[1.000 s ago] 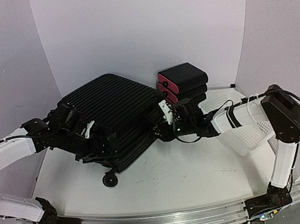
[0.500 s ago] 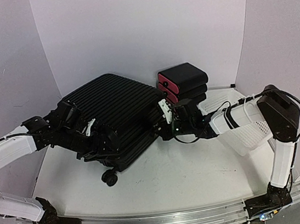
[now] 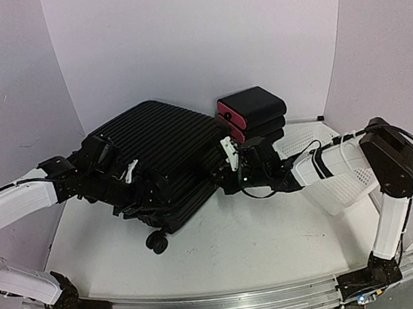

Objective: Open, take out, and arrange the luggage

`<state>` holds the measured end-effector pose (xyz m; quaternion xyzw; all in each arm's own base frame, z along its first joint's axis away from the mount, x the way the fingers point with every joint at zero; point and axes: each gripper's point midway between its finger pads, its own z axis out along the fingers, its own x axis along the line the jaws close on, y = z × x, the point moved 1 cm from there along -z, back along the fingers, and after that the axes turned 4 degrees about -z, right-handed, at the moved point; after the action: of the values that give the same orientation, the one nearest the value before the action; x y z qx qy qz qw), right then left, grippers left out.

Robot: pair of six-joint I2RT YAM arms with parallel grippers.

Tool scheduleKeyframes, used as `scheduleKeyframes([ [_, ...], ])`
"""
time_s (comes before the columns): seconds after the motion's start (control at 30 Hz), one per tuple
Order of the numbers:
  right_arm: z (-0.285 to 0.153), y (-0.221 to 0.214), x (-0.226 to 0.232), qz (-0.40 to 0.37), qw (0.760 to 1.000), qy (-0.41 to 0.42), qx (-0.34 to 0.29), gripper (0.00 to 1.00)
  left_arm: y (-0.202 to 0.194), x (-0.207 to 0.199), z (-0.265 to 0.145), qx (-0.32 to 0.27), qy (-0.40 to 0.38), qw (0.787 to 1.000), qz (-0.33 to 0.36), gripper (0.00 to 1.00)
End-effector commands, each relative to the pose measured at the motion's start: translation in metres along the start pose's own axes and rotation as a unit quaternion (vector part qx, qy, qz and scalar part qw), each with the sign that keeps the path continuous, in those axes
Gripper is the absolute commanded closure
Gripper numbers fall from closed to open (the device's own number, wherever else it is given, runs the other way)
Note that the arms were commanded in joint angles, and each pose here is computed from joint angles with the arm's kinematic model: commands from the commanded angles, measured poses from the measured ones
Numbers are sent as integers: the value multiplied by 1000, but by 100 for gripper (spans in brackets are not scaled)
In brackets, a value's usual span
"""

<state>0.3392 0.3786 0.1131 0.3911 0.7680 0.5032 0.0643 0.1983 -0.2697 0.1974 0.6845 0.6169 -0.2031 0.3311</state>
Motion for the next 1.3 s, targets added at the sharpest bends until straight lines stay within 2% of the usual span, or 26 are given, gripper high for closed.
scheduleKeyframes([
  [0.0, -21, 3, 64, 8, 997, 71, 4, 100, 47, -100, -39, -76, -169, 981, 56, 72],
  [0.23, -5, -11, 140, 56, 990, 127, -13, 100, 57, -114, -33, -80, -189, 977, 52, 74],
  [0.4, 2, -1, 169, 115, 977, 143, -106, 100, 57, -125, -30, -77, -207, 974, 47, 74],
  [0.47, -2, 5, 186, 95, 973, 145, -155, 100, 56, -130, -30, -76, -215, 973, 44, 74],
  [0.57, 3, 3, 203, 41, 973, 96, -204, 100, 54, -135, -30, -73, -224, 971, 42, 75],
  [0.63, 16, 1, 195, 28, 971, 37, -236, 100, 53, -136, -31, -73, -226, 971, 38, 76],
  [0.77, 39, 5, 189, 51, 955, 0, -291, 100, 49, -132, -33, -77, -223, 971, 30, 75],
  [0.97, 50, 12, 194, 57, 948, -24, -313, 99, 46, -118, -32, -92, -207, 974, 18, 76],
  [1.07, 29, 2, 182, 30, 955, -32, -294, 77, 44, -103, -28, -104, -187, 977, 15, 76],
  [1.2, -19, -34, 153, -44, 973, -43, -224, 37, 40, -81, -21, -112, -145, 983, 12, 76],
  [1.27, -45, -55, 136, -82, 981, -56, -168, 28, 36, -70, -18, -115, -129, 985, 11, 76],
])
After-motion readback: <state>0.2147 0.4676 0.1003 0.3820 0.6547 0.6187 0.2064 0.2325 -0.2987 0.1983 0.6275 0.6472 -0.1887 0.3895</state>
